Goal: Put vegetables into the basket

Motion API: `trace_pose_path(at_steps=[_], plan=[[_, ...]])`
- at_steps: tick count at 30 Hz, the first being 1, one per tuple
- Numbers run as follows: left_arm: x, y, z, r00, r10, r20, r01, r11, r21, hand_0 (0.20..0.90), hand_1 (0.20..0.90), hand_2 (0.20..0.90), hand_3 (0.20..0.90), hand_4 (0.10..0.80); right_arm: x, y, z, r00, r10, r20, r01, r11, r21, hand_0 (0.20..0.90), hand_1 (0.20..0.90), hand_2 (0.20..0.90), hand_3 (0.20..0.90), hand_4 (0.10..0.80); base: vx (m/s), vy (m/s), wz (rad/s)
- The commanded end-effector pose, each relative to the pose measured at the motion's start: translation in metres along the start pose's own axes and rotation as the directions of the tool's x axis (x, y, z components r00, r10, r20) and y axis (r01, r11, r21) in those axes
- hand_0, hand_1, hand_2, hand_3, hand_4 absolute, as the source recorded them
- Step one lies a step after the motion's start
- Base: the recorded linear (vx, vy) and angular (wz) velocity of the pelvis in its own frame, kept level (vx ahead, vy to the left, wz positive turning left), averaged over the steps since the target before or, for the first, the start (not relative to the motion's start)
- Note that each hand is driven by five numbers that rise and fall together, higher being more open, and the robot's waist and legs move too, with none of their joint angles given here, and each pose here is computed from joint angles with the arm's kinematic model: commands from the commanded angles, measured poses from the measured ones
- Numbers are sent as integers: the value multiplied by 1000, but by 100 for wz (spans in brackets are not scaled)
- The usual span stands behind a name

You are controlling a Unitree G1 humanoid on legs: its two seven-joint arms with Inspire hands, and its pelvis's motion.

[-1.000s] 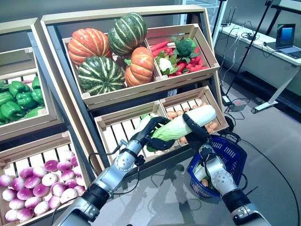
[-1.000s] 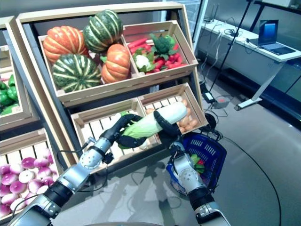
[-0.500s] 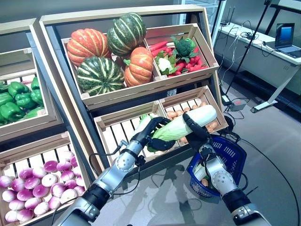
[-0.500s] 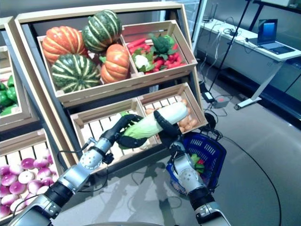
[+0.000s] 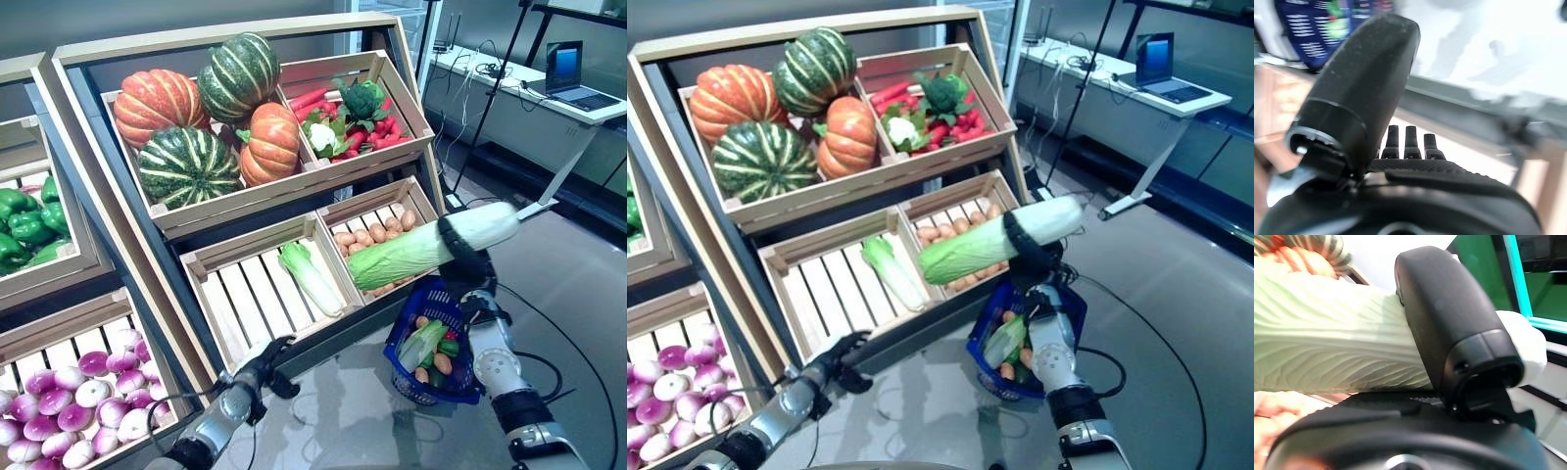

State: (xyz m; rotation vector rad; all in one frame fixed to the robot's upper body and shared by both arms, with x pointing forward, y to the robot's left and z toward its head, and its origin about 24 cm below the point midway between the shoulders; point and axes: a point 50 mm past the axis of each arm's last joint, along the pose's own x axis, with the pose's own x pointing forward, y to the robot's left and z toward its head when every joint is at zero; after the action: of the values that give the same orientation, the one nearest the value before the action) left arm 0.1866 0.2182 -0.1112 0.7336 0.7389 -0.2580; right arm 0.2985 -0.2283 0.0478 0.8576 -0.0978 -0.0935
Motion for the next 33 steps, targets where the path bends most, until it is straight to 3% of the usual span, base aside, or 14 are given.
trace_pose_path(at_steps=[1,4,8,13,17,21,27,33], plan=[[13,38,20,985,163,58,-161,986,-45,900,900,900,900,800,40,55,66,943,169,285,-145,984,-104,300,300,300,300,400,0,0,0],[12,43,5,978,207,-13,-208,973,-102,900,900,900,900,800,46,41,85,948,92,305,-10,965,-261,300,300,300,300,400,0,0,0],[10,56,9,957,290,12,-285,946,-155,900,900,900,900,800,50,29,103,944,14,329,139,888,-438,300,300,300,300,400,10,-16,0],[6,78,36,900,404,162,-359,899,-251,900,900,900,900,800,51,8,119,928,-88,361,309,723,-618,300,300,300,300,400,25,-39,0],[-4,94,66,829,469,306,-365,867,-340,900,900,900,900,800,48,-15,130,889,-206,408,453,518,-726,300,300,300,300,400,72,-52,1],[-19,117,107,716,510,477,-337,850,-405,900,900,900,900,800,55,-8,143,843,-217,492,537,392,-747,300,300,300,300,400,-107,-58,0],[-48,153,182,454,586,671,-260,807,-530,900,900,900,900,800,71,39,187,764,-117,634,595,508,-623,300,300,300,300,400,-378,-5,8],[-69,154,214,319,589,742,-172,806,-566,900,900,900,900,800,73,55,209,722,-114,683,591,615,-522,300,300,300,300,400,-157,43,11]])
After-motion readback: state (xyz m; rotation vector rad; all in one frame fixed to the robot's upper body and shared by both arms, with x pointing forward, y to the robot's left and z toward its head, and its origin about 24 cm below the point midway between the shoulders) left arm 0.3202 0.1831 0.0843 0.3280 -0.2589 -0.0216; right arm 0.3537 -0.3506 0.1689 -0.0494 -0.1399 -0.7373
